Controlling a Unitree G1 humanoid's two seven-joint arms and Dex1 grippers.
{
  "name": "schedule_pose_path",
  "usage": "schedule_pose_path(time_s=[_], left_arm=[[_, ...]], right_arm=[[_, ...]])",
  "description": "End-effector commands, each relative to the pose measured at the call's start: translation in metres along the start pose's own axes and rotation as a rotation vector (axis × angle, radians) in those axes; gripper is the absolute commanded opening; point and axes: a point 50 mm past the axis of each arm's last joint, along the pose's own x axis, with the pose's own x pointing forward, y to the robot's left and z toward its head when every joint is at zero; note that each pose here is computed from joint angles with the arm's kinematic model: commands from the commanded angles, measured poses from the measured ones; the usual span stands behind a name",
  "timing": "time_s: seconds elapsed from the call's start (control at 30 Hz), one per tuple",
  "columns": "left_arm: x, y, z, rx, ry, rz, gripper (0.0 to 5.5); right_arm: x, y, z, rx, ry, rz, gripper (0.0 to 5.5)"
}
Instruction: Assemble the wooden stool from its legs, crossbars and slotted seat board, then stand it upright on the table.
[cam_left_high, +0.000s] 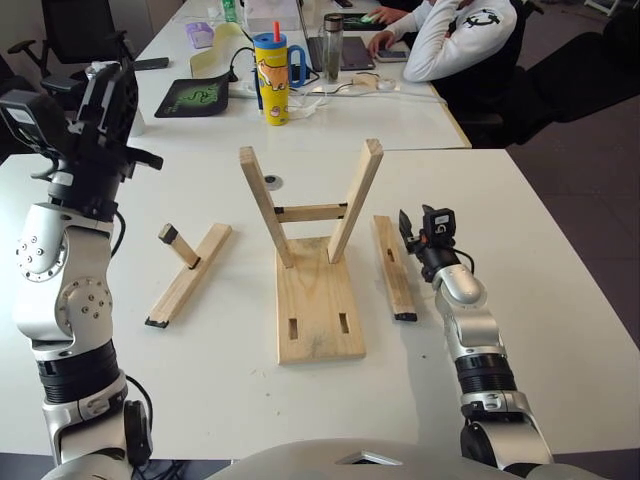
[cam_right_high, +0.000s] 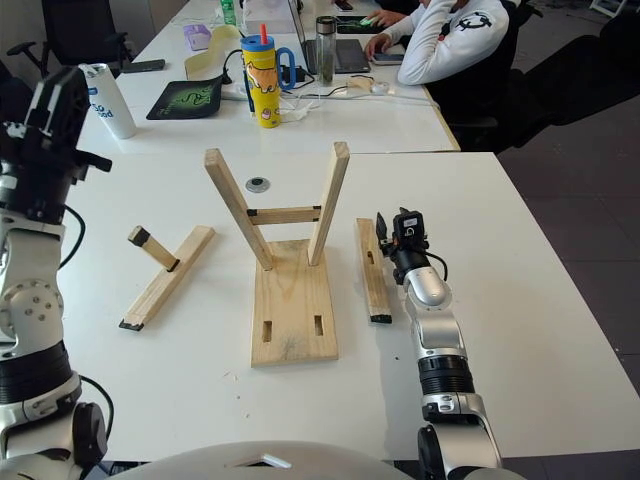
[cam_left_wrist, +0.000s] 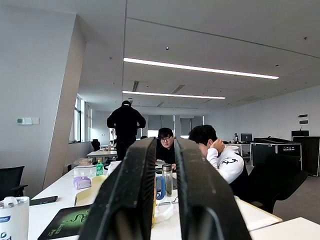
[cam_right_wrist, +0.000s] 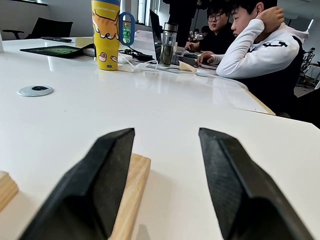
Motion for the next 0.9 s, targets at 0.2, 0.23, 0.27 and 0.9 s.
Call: schedule_pose_path(time_s=[0.2, 0.23, 0.27, 0.9], left_arm=[[-0.041, 0.02, -0.092, 0.078, 0.529, 0.082, 0.02], [-0.052, 0.024, -0.104, 0.098, 0.601, 0.121, 0.02], [-0.061, 0.024, -0.117, 0.099, 0.662, 0.133, 0.02], [-0.012, 0.04, -0.032, 0.046, 0.116, 0.227, 0.02]], right_arm=[[-0.002, 0.002, 0.001, 0.021, -0.007, -0.016, 2.38], [-0.002, 0.001, 0.002, 0.022, -0.009, -0.017, 2.38], [-0.002, 0.0, 0.002, 0.021, -0.01, -0.021, 2.38], [-0.004, 0.004, 0.002, 0.011, -0.002, 0.008, 2.38]])
